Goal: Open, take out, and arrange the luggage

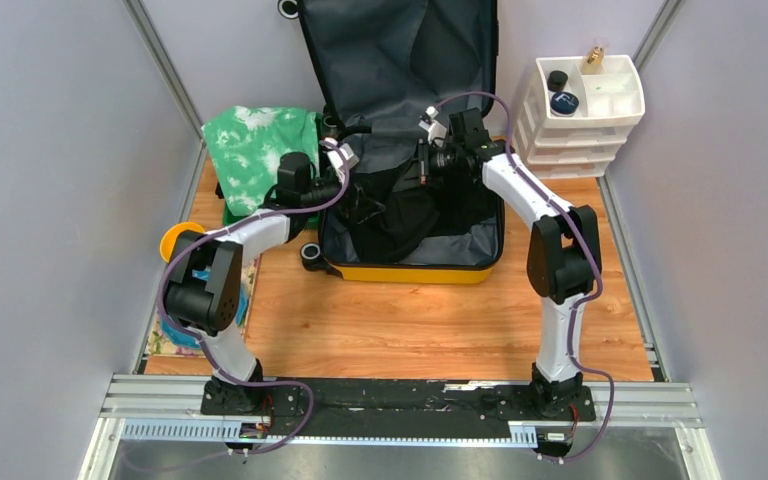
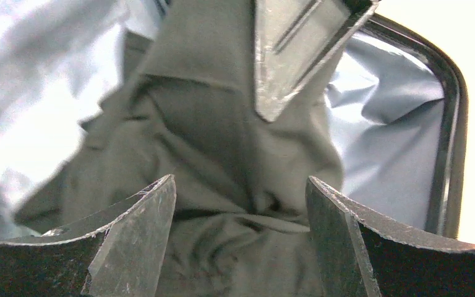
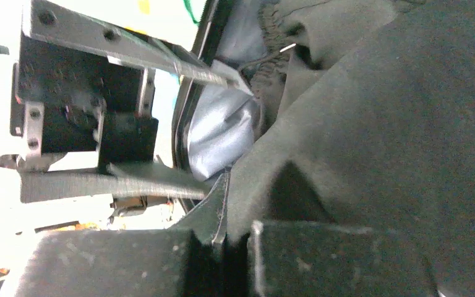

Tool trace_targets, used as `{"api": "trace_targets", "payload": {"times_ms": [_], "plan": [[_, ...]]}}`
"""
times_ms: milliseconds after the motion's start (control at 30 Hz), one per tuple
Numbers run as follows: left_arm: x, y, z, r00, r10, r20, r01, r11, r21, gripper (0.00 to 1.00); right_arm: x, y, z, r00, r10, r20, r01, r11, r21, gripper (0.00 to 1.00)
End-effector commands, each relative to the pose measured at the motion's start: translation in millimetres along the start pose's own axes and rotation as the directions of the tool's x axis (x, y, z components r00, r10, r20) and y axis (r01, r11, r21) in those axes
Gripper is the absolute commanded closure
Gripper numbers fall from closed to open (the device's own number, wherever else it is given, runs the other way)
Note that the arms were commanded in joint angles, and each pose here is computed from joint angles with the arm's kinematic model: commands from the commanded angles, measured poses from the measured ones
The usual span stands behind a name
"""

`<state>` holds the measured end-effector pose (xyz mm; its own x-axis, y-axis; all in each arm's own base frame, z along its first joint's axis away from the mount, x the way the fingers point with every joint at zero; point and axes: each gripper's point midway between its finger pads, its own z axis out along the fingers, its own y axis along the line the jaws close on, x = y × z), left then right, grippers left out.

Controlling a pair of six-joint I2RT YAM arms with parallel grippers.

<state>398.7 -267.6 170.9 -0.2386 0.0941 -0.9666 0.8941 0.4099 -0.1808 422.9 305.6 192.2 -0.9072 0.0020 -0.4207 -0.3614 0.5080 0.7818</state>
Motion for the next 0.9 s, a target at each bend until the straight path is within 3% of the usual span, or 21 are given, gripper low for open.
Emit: {"api": "trace_targets", "payload": {"times_ms": [0,133,433,533,567,633,667,700,833,867], "plan": [[-48.6,-8.5,-2.4,0.917,0.370,0.145,-0.388,0.914,0.122,0.16,-9.6,48.3,-30.7,0.984,-0.169,0.056,0.174,0.979,-0.104,1.00],[-43.7,-22.9,12.4,0.910,0.368,0.190,-0.408,0.876,0.258,0.16,-13.9,61.3,-35.6,0.974,-0.212,0.080,0.222,0.964,-0.143,1.00],[-31.9,-6.0,56.7,0.898,0.396,0.194,-0.435,0.864,0.253,0.15,-11.9,88.4,-38.7,0.954,-0.291,0.073,0.300,0.926,-0.228,1.00],[-33.9,4.0,63.9,0.908,0.375,0.188,-0.412,0.882,0.229,0.32,-10.6,100.2,-43.1,0.941,-0.327,0.084,0.338,0.906,-0.253,1.00],[-33.6,4.7,64.2,0.908,0.376,0.187,-0.412,0.882,0.227,0.45,-10.4,103.1,-43.4,0.937,-0.338,0.088,0.349,0.901,-0.259,1.00],[-38.0,0.9,61.1,0.902,0.385,0.194,-0.423,0.878,0.222,0.62,-14.9,113.5,-50.5,0.923,-0.368,0.117,0.386,0.886,-0.258,1.00],[-41.2,0.7,57.8,0.900,0.388,0.197,-0.426,0.878,0.218,0.86,-19.0,115.4,-54.2,0.913,-0.385,0.133,0.407,0.879,-0.248,1.00],[-39.7,-1.6,55.4,0.903,0.384,0.193,-0.421,0.880,0.218,0.97,-21.7,119.2,-56.8,0.906,-0.397,0.146,0.422,0.873,-0.244,1.00],[-65.2,-6.5,38.6,0.914,0.366,0.176,-0.393,0.907,0.152,1.00,-46.1,141.6,-80.3,0.862,-0.449,0.236,0.496,0.843,-0.207,0.99],[-70.6,-5.0,35.9,0.924,0.346,0.165,-0.368,0.920,0.132,1.00,-52.7,143.5,-85.1,0.854,-0.453,0.255,0.504,0.842,-0.192,0.89]]}}
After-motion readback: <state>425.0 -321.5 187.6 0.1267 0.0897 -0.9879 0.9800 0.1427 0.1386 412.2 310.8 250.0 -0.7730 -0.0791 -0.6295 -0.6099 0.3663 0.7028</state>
